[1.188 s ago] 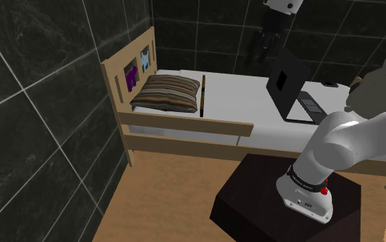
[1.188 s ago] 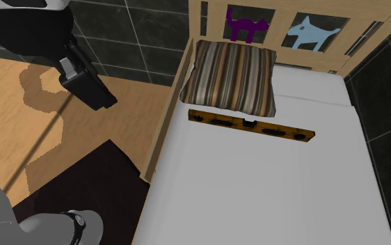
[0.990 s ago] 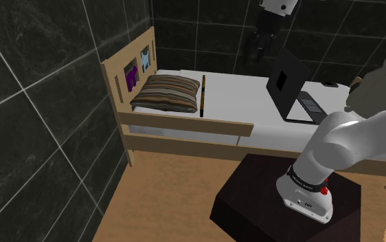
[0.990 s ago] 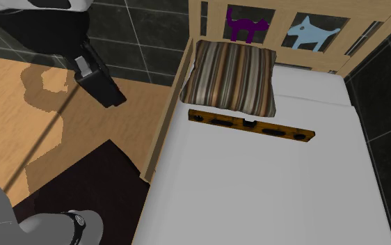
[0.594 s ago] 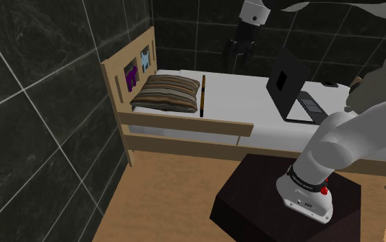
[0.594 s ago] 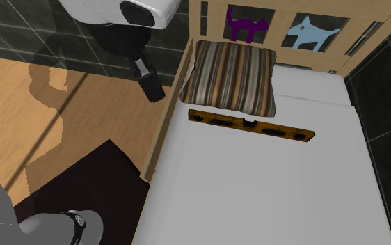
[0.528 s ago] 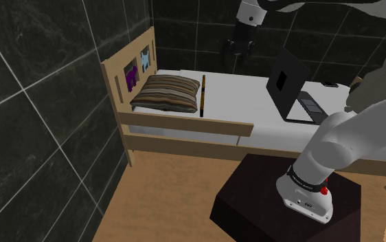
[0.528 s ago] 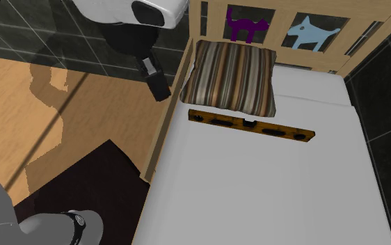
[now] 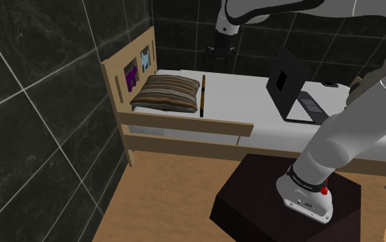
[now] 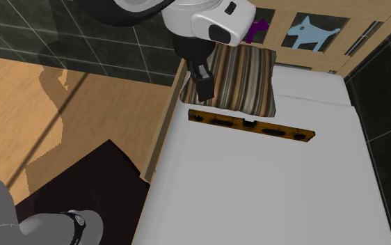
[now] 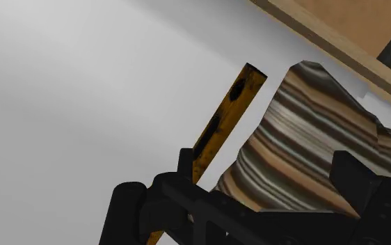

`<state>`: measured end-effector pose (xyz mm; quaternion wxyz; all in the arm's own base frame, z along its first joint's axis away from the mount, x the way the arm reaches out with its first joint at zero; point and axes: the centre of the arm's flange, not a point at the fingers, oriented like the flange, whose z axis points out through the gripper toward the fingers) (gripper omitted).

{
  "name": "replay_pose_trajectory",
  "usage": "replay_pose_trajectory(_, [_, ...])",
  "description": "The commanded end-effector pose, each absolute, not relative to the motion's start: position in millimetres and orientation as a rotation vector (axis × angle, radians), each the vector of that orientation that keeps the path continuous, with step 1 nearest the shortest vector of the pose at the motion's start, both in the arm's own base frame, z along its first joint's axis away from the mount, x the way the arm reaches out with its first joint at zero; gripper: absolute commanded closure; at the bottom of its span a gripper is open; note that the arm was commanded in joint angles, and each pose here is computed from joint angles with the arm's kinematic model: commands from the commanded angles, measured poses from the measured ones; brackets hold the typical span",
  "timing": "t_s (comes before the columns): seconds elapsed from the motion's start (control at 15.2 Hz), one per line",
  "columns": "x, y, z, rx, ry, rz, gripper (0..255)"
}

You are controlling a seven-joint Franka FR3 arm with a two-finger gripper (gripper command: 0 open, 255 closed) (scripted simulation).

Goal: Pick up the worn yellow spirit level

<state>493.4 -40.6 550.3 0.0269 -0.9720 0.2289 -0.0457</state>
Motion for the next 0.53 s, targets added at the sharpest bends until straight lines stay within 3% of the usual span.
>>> replay_pose_trajectory(0.0, [513,-52,536,-2.997,0.776,-0.132,0])
replay_pose_trajectory(0.46, [583,-94,490,-2.969,1.008,-0.097,0])
